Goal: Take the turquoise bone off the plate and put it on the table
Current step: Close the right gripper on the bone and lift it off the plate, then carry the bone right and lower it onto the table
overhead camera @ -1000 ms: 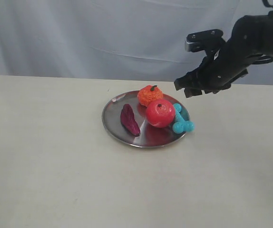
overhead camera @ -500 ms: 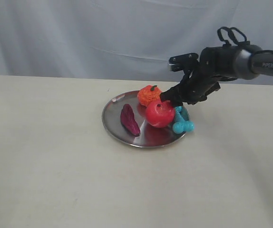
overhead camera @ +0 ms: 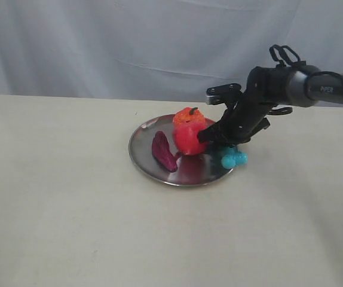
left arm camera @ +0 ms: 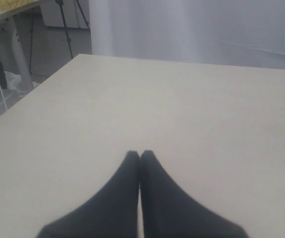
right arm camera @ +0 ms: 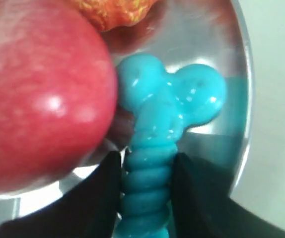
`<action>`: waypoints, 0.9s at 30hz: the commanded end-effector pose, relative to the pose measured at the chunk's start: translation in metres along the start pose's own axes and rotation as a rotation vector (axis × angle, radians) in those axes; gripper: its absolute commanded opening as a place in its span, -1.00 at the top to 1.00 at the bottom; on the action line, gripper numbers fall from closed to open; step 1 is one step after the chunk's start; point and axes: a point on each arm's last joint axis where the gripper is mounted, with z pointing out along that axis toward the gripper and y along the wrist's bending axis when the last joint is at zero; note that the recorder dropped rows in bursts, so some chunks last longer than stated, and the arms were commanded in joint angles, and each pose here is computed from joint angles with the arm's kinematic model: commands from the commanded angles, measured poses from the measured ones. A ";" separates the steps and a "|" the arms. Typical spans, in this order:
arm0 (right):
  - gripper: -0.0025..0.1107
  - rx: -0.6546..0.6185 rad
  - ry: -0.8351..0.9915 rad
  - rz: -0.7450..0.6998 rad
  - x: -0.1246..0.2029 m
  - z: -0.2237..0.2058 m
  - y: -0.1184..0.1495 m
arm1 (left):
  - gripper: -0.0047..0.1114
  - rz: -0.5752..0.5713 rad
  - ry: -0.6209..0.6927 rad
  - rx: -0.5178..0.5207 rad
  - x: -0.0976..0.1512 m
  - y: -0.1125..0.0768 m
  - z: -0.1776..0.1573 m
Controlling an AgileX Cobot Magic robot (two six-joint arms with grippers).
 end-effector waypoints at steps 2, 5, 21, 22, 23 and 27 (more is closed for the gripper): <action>0.96 -0.014 -0.014 0.011 -0.004 -0.011 0.002 | 0.92 -0.006 -0.004 -0.002 0.000 0.000 0.000; 0.96 -0.031 -0.045 0.019 -0.013 -0.044 0.006 | 0.92 -0.006 -0.004 -0.002 0.000 0.000 0.000; 0.96 0.066 -0.300 -0.024 -0.025 -0.241 0.016 | 0.92 -0.006 -0.004 -0.002 0.000 0.000 0.000; 0.96 0.078 -0.309 -0.029 -0.024 -0.248 0.016 | 0.92 -0.006 -0.004 -0.002 0.000 0.000 0.000; 0.96 0.088 -0.316 -0.029 -0.022 -0.254 0.016 | 0.92 -0.006 -0.004 -0.002 0.000 0.000 0.000; 0.96 0.122 -0.329 0.028 -0.015 -0.275 0.003 | 0.92 -0.006 -0.004 -0.002 0.000 0.000 0.000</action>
